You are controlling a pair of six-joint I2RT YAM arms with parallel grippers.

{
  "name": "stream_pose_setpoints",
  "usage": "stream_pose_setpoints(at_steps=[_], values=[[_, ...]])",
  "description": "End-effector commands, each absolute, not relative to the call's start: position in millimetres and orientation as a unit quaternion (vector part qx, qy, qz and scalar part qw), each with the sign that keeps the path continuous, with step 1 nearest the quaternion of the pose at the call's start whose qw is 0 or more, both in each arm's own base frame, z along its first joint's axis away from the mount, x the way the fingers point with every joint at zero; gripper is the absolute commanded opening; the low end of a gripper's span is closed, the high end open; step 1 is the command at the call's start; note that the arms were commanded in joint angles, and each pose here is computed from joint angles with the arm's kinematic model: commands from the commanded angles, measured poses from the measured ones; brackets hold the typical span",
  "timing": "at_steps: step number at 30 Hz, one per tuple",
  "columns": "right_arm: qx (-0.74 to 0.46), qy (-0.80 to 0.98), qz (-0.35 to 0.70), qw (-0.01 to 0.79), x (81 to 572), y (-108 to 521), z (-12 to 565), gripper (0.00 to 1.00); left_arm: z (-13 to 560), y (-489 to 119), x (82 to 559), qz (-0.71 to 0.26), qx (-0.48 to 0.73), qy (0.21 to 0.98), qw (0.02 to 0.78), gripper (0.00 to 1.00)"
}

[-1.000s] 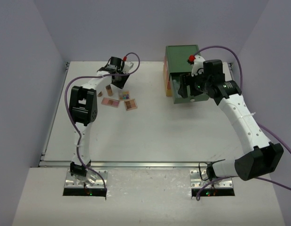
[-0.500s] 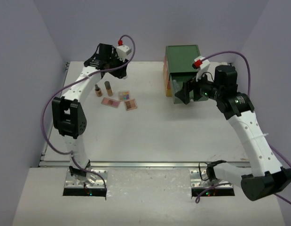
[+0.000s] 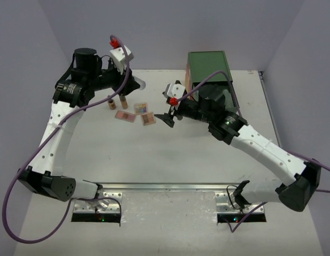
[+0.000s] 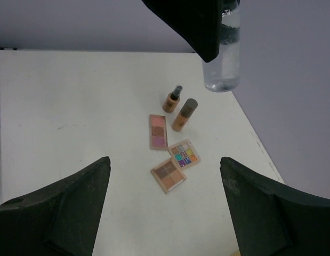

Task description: Organize the makeup

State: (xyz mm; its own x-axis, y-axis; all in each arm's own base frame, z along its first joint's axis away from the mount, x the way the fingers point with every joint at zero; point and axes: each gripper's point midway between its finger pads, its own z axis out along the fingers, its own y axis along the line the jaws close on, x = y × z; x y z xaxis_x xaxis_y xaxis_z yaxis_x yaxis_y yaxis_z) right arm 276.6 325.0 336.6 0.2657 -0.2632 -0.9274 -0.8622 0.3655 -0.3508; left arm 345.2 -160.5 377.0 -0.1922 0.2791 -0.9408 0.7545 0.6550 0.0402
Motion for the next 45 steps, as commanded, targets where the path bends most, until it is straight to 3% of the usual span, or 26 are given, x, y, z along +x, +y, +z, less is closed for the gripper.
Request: stream_pose_setpoints(at_steps=[1,10,17,26,32,34,36,40,41,43,45], values=[[-0.507,0.463,0.178,0.705,295,352,369,0.86,387,-168,304,-0.259,0.376,0.716,0.529,0.0],[-0.508,0.447,0.215,0.704,298,391,356,0.85,384,-168,268,-0.276,0.393,0.697,0.532,0.0],[-0.5,0.461,0.239,0.693,301,404,348,0.64,380,-168,263,-0.283,0.39,0.699,0.528,0.0],[-0.496,0.462,0.25,0.691,300,407,348,0.69,371,-168,265,-0.281,0.387,0.704,0.525,0.0],[-0.493,0.472,0.253,0.686,307,414,344,0.62,366,-167,264,-0.28,0.388,0.706,0.522,0.0],[-0.491,0.474,0.256,0.684,308,416,343,0.58,365,-167,263,-0.28,0.388,0.707,0.521,0.0],[-0.49,0.474,0.26,0.684,306,417,344,0.48,363,-166,263,-0.279,0.389,0.707,0.52,0.0],[-0.482,0.485,0.254,0.685,309,414,342,0.06,358,-167,263,-0.281,0.388,0.71,0.516,0.0],[-0.481,0.492,0.249,0.682,311,412,339,0.02,358,-167,263,-0.281,0.388,0.709,0.517,0.02],[-0.473,0.512,0.233,0.678,315,404,332,0.0,358,-166,264,-0.278,0.388,0.708,0.521,0.26],[-0.464,0.531,0.215,0.675,319,394,330,0.0,358,-164,269,-0.267,0.379,0.71,0.53,0.79]])
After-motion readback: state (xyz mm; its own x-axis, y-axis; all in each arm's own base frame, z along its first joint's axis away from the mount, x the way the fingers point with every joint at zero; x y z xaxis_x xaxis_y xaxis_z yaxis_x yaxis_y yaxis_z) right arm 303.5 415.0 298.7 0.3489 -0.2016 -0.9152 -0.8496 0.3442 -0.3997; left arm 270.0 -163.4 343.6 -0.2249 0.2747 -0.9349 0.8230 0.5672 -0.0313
